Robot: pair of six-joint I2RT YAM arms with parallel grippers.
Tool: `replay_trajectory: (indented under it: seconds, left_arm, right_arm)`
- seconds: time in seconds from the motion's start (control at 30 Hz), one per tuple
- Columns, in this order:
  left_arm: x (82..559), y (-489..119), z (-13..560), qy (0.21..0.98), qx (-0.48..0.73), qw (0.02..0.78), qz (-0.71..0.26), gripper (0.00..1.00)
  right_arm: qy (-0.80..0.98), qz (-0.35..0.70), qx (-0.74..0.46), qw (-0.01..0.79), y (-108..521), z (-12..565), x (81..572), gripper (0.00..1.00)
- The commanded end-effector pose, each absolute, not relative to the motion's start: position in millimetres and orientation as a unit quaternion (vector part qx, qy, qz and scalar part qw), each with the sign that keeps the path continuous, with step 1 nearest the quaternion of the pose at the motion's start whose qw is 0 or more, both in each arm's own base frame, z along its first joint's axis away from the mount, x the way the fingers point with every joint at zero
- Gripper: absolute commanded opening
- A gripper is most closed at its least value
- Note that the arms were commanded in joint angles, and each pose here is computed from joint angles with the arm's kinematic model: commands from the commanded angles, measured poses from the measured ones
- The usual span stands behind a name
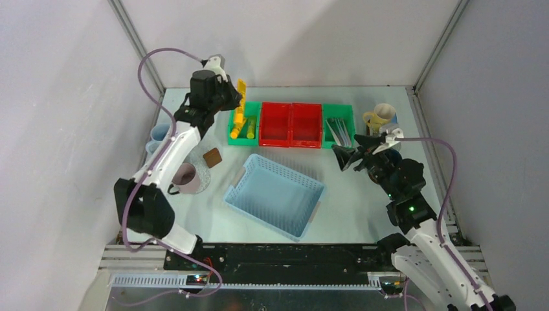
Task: Prepare toiletry sets of a toothbrush and toothpaste on the tray
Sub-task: Pick up the toothpaste from the storage box.
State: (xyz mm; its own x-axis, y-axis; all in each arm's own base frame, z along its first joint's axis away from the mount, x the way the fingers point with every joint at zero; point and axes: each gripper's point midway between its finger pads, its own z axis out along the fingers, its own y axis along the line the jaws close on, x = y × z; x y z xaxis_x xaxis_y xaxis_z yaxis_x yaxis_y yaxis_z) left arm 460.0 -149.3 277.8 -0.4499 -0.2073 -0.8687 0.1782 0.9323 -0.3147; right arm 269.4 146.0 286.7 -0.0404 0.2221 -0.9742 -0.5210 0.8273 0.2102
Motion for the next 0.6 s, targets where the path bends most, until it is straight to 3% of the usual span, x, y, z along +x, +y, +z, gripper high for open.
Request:
replay_trajectory:
  seconds: [0.0, 0.57]
  left_arm:
    - [435, -162, 359, 0.74, -0.019, 0.613, -0.278, 0.0]
    - [329, -201, 437, 0.581, 0.003, 0.679, -0.449, 0.02]
  right_arm:
    - [0.599, 0.324, -0.123, 0.722, 173, 348, 266, 0.86]
    - [0.533, 0.462, -0.172, 0.688, 275, 393, 260, 0.86]
